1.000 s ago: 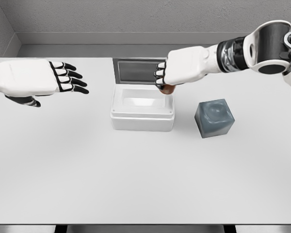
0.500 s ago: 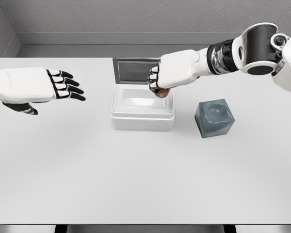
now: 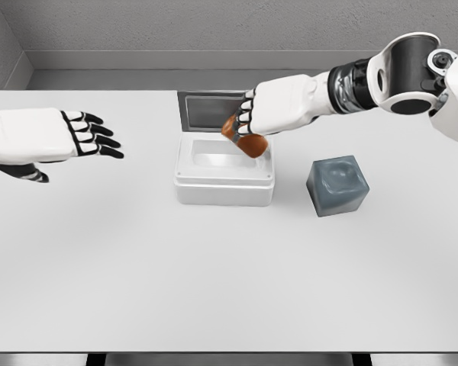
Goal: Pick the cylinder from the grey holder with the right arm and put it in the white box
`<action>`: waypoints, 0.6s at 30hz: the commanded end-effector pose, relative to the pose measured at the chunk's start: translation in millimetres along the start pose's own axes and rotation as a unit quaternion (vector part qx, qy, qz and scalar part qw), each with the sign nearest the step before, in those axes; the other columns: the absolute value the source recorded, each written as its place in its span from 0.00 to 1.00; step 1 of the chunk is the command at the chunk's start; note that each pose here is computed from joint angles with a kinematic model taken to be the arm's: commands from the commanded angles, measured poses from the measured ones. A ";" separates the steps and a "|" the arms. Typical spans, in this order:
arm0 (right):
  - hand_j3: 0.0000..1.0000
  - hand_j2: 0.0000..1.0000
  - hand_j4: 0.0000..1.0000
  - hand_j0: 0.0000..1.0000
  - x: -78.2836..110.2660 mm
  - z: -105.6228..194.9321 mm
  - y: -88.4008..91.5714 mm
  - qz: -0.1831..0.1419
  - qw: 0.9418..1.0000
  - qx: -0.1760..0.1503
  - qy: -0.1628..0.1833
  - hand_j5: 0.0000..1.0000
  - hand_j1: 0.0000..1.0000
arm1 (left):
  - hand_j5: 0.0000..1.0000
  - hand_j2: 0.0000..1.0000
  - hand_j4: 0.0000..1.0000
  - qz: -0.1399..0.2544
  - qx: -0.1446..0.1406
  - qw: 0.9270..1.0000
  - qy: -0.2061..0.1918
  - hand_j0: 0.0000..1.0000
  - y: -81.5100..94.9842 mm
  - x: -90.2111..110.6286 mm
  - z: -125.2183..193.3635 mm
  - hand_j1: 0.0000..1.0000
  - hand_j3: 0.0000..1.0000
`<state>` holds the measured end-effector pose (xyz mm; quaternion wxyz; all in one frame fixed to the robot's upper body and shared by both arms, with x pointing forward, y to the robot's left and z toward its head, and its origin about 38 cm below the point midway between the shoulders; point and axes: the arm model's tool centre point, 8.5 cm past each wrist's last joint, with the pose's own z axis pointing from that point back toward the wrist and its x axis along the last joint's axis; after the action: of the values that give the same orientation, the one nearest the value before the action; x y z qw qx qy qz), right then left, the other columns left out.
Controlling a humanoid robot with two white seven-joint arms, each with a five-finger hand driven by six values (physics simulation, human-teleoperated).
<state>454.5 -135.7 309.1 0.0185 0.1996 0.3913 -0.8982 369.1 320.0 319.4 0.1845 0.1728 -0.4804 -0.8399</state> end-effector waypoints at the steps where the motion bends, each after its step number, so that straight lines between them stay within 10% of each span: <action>1: 1.00 1.00 1.00 1.00 9.4 0.7 -12.4 0.015 1.000 -0.015 -0.010 1.00 1.00 | 1.00 1.00 1.00 0.001 -0.001 1.000 0.004 1.00 0.1 -1.4 2.7 1.00 1.00; 7: 1.00 1.00 1.00 1.00 14.6 59.3 -35.4 0.001 0.997 -0.076 -0.013 1.00 1.00 | 1.00 1.00 1.00 0.000 -0.005 1.000 0.010 1.00 0.4 -3.0 7.6 1.00 1.00; 11: 1.00 1.00 1.00 1.00 8.2 143.0 -21.2 -0.092 0.987 -0.133 0.011 1.00 1.00 | 1.00 1.00 1.00 -0.004 -0.011 1.000 0.021 1.00 2.2 -5.8 16.2 1.00 1.00; 16: 1.00 1.00 1.00 1.00 11.0 246.4 13.8 -0.246 0.938 -0.238 0.050 1.00 1.00 | 1.00 1.00 1.00 -0.004 -0.003 1.000 0.020 1.00 -8.6 -13.6 -15.0 1.00 1.00; 18: 1.00 1.00 1.00 1.00 20.7 240.8 37.6 -0.331 0.901 -0.280 0.013 1.00 1.00 | 1.00 1.00 1.00 0.008 0.002 1.000 0.027 1.00 -15.9 -23.3 -29.3 1.00 1.00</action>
<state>370.5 -312.0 362.8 -0.2361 0.0437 0.6125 -0.7531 389.6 321.4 306.7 0.1949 0.1925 -0.4749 -0.8364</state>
